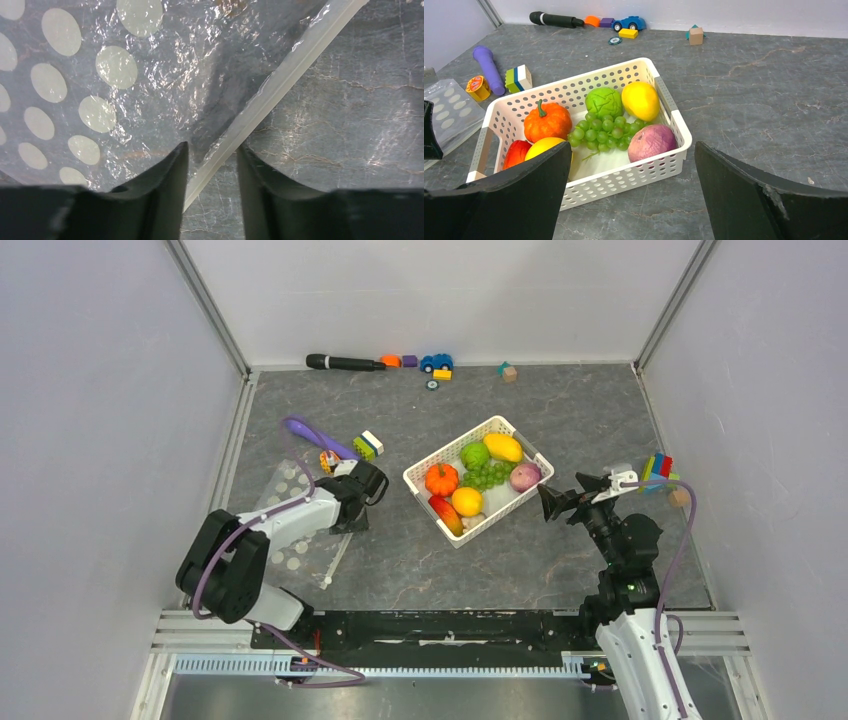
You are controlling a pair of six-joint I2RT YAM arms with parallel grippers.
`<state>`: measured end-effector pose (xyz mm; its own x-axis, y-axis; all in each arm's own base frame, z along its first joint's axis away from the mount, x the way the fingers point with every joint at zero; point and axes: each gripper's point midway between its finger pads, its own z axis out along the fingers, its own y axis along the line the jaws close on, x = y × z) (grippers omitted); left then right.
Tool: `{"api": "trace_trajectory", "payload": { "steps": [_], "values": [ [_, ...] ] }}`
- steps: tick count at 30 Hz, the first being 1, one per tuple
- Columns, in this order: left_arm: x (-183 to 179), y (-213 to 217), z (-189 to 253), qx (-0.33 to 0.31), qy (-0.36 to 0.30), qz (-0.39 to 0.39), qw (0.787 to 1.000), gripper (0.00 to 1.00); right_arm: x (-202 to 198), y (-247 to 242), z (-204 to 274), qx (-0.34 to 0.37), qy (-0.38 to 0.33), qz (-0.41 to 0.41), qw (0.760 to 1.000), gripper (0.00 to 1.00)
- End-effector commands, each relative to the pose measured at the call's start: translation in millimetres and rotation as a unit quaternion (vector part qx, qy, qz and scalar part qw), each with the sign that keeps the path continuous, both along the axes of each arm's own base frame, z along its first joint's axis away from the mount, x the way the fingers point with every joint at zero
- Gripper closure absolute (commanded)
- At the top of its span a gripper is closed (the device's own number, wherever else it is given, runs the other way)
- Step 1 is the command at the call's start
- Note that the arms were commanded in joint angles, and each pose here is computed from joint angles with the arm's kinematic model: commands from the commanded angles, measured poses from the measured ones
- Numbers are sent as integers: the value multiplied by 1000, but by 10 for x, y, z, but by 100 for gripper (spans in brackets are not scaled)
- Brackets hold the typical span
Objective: Place the food in the zip-top bag and seal the zipper
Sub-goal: Pick up the zipper food storage bag at the center of the board.
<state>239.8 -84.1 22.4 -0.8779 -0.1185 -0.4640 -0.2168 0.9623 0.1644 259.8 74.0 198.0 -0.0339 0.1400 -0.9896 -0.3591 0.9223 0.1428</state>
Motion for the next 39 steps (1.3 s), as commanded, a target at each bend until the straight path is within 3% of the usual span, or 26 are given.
{"api": "trace_trajectory", "payload": {
  "steps": [1, 4, 5, 6, 12, 17, 24, 29, 34, 39],
  "values": [
    [143, -6, 39, 8, -27, -10, 1000, 61, 1, 25, 109, -6, -23, 9, 1000, 2],
    [146, -38, 20, -1, -30, -18, 999, 82, -5, 51, 105, -7, -22, 18, 1000, 2],
    [150, -42, 20, -3, -32, -18, 999, 94, -7, 60, 112, -7, -22, 20, 1000, 2],
    [152, -43, 24, -3, -33, -18, 999, 98, -10, 64, 109, -8, -22, 22, 999, 2],
    [156, -93, 110, -20, -41, -23, 999, 98, -23, 78, 122, -5, -26, 25, 999, 2],
    [115, -328, 496, -110, -78, -37, 990, 98, -103, 245, 148, -12, -31, 80, 996, 2],
    [21, -646, 1298, -254, -159, -55, 953, 98, -290, 613, 233, 38, -24, 196, 980, 2],
    [-67, -857, 1700, -315, -161, -84, 932, 98, -358, 841, 433, 60, -42, 217, 973, 2],
    [-119, -1072, 1851, -329, -133, -109, 929, 98, -446, 1405, 480, 66, -15, 277, 958, 2],
    [-136, -1093, 1977, -296, -130, -114, 939, 98, -394, 2068, 496, 14, 19, 282, 959, 2]
  ]
}}
